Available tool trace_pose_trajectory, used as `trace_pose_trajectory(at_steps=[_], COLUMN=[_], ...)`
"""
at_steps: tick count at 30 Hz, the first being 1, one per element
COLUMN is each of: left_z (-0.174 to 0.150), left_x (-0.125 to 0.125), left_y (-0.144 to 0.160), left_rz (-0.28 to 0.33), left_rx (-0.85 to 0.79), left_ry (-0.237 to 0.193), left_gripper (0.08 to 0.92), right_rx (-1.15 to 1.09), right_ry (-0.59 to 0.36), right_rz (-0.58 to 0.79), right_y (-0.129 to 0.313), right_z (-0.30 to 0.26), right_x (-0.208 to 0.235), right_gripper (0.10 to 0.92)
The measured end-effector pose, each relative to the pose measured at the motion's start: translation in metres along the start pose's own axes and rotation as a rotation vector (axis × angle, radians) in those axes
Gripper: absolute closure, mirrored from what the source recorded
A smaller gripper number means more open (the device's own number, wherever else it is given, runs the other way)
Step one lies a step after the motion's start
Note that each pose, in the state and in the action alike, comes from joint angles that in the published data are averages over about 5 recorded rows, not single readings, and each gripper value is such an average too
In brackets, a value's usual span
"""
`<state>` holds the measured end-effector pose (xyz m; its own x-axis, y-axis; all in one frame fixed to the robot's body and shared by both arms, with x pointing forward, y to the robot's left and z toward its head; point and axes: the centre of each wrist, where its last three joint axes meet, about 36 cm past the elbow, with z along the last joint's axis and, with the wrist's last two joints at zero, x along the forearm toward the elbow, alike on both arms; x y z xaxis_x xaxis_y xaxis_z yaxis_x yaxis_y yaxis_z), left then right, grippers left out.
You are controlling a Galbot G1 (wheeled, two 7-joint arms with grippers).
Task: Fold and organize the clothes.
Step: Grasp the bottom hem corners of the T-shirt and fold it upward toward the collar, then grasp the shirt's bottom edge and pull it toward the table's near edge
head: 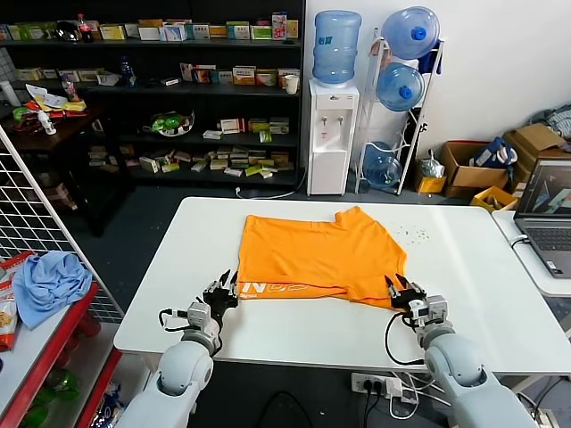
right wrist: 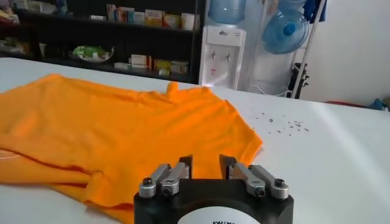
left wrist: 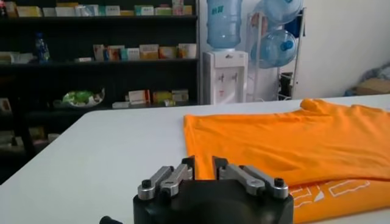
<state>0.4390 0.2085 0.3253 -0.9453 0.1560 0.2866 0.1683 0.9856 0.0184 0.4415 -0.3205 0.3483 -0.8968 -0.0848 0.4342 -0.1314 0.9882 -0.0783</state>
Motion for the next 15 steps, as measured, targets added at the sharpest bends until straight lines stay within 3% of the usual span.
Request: trace_pose_trajectory(at_steps=[9, 15], left_z=[0.002, 0.003], left_x=[0.015, 0.016], left_y=[0.001, -0.001], left_rz=[-0.006, -0.001], left_rx=[0.054, 0.096], left_ry=[0.046, 0.073], left_gripper=[0.342, 0.198], right_rx=[0.024, 0.025], right_ry=[0.054, 0.076], right_rz=[0.028, 0.039], right_y=[-0.012, -0.014], right_z=[0.005, 0.01], right_x=[0.024, 0.029], right_gripper=[0.235, 0.201])
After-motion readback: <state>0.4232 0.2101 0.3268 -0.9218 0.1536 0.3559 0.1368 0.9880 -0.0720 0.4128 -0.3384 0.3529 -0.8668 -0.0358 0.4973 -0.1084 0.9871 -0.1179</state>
